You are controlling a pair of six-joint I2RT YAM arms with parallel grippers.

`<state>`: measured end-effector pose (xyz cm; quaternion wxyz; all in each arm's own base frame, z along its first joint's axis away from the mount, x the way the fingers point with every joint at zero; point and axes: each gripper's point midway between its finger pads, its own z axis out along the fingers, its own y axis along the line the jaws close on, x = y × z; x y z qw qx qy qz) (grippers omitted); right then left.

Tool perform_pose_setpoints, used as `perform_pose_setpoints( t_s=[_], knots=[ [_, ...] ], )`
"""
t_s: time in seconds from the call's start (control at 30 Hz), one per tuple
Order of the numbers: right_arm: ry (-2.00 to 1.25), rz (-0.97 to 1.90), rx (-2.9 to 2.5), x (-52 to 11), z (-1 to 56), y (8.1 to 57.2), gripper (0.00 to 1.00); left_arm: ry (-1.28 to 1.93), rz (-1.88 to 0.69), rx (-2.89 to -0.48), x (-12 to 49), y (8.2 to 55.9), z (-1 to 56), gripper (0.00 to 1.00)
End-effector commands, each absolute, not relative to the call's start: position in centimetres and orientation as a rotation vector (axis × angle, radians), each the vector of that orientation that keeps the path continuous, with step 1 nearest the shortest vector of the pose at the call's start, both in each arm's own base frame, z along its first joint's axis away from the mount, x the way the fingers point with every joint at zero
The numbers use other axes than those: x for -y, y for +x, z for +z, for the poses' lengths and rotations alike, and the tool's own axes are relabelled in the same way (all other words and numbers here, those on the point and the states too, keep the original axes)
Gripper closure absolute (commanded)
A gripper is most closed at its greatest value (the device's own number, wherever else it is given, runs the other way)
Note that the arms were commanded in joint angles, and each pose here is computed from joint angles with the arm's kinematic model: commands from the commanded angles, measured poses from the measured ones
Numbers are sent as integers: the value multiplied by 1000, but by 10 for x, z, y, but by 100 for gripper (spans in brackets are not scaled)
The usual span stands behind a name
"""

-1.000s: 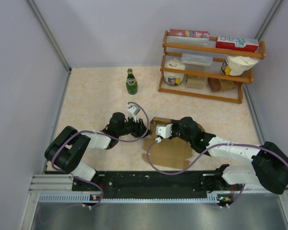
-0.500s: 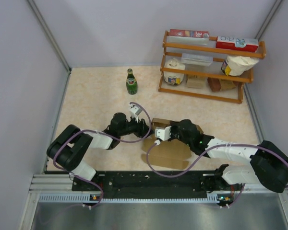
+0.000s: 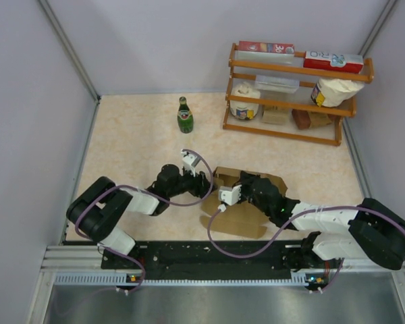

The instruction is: Fold the paper box

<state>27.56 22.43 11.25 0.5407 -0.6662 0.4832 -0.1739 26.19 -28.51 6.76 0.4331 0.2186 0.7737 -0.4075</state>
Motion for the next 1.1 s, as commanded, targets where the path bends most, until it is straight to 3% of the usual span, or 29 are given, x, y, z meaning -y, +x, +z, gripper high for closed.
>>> perform_pose_setpoints(
  t_s=[0.0, 0.63, 1.07],
  knots=[
    [-1522, -451, -1086, -231, 131, 277, 100, 525, -977, -1818, 283, 269, 86, 34],
    [-1463, -617, -990, -233, 129, 277, 100, 527, -980, -1752, 296, 264, 94, 28],
    [-1418, -569, -999, -239, 138, 275, 99, 538, -876, -1777, 298, 266, 73, 27]
  ],
)
